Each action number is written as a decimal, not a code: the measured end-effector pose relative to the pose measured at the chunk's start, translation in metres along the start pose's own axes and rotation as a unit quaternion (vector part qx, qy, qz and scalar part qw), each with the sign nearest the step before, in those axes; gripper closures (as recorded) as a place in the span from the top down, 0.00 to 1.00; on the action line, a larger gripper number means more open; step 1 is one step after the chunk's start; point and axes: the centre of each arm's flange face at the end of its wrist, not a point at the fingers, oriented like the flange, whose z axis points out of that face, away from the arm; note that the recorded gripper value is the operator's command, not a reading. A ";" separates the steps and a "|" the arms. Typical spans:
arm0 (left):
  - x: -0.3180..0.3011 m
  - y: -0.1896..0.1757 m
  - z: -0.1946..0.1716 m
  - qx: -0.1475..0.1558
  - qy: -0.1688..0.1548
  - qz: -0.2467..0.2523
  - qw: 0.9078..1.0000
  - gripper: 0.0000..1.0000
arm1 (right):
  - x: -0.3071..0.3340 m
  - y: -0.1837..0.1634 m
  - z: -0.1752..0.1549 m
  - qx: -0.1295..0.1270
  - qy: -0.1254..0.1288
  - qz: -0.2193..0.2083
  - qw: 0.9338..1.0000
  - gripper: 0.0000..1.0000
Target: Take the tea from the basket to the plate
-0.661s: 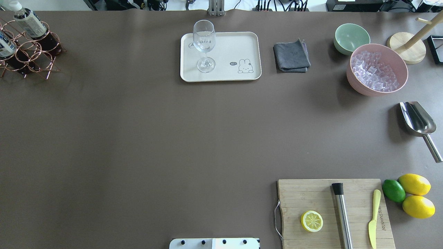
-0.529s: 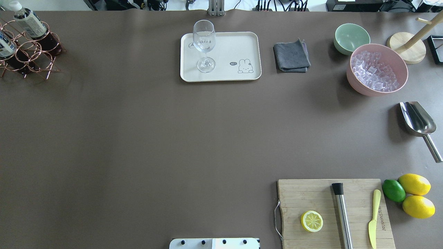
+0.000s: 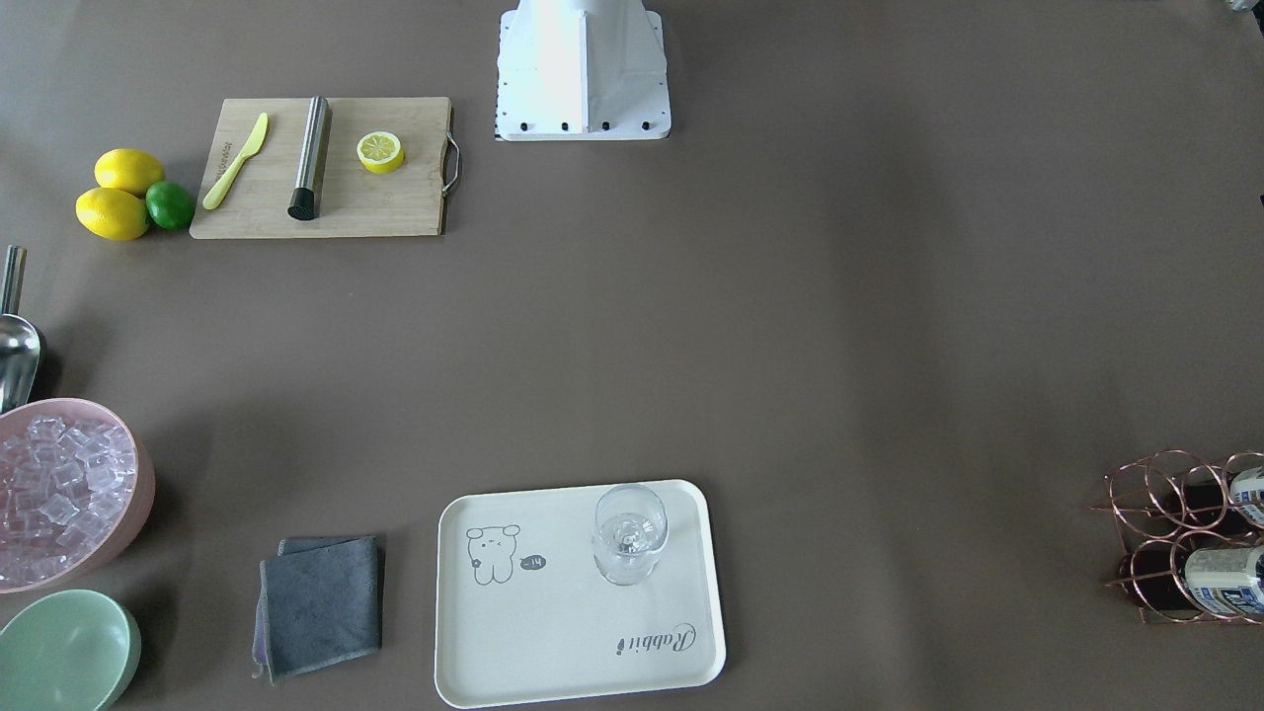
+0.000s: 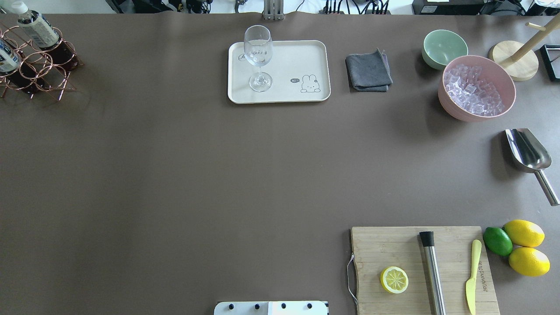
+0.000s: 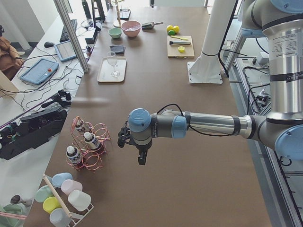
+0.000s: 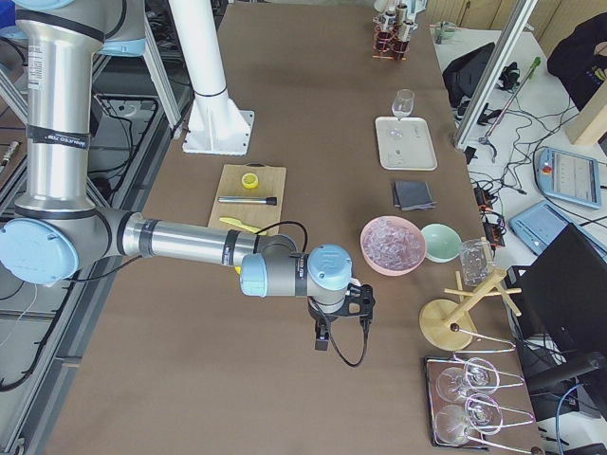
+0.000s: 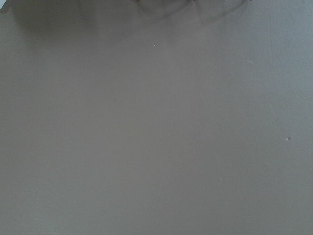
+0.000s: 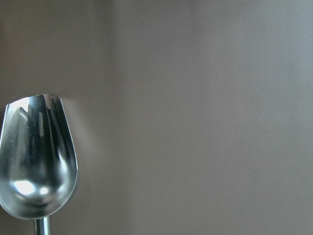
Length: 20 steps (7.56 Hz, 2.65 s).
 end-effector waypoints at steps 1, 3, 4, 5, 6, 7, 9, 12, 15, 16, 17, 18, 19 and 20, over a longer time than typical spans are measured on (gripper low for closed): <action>0.000 0.000 0.000 0.000 0.000 0.000 1.000 0.99 | -0.001 -0.001 -0.001 0.002 -0.001 -0.002 1.000 1.00; 0.000 -0.001 0.000 0.000 0.000 0.000 1.000 0.99 | -0.005 -0.003 -0.006 0.020 -0.003 -0.018 1.000 1.00; -0.001 -0.001 0.001 -0.001 0.001 -0.002 1.000 0.99 | -0.003 0.000 -0.013 0.043 -0.003 -0.030 0.999 1.00; -0.002 -0.002 0.001 -0.002 -0.002 -0.005 1.000 0.99 | 0.006 0.009 -0.018 0.066 -0.003 -0.036 0.997 1.00; -0.004 -0.003 0.002 -0.003 -0.007 -0.009 1.000 0.99 | 0.014 0.020 -0.019 0.085 -0.003 -0.045 0.995 1.00; -0.006 -0.009 0.003 -0.005 -0.010 -0.018 1.000 0.99 | 0.017 0.028 -0.021 0.109 -0.006 -0.064 0.992 1.00; 0.000 -0.034 -0.009 0.004 -0.009 -0.048 0.999 0.99 | 0.019 0.041 -0.020 0.151 -0.011 -0.104 0.983 1.00; 0.015 -0.060 -0.033 0.026 -0.007 -0.174 0.984 0.99 | 0.026 0.048 -0.009 0.153 -0.029 -0.115 0.981 1.00; 0.047 -0.113 -0.075 0.009 -0.008 -0.337 0.941 0.99 | 0.003 0.038 -0.009 0.142 -0.063 -0.121 0.980 1.00; 0.056 -0.126 -0.095 0.006 -0.008 -0.396 0.918 0.99 | -0.008 0.035 -0.004 0.131 -0.072 -0.108 0.983 1.00; 0.060 -0.134 -0.111 0.011 -0.005 -0.455 0.890 0.99 | -0.021 0.029 0.002 0.117 -0.078 -0.098 0.985 1.00; 0.061 -0.139 -0.120 0.016 -0.002 -0.516 0.856 0.99 | -0.037 0.013 0.000 0.104 -0.080 -0.087 0.987 1.00; 0.060 -0.150 -0.127 0.024 0.002 -0.574 0.819 0.98 | -0.059 -0.013 -0.012 0.091 -0.079 -0.075 0.990 1.00; 0.059 -0.165 -0.129 0.033 0.006 -0.613 0.790 0.98 | -0.086 -0.038 -0.030 0.078 -0.076 -0.065 0.992 1.00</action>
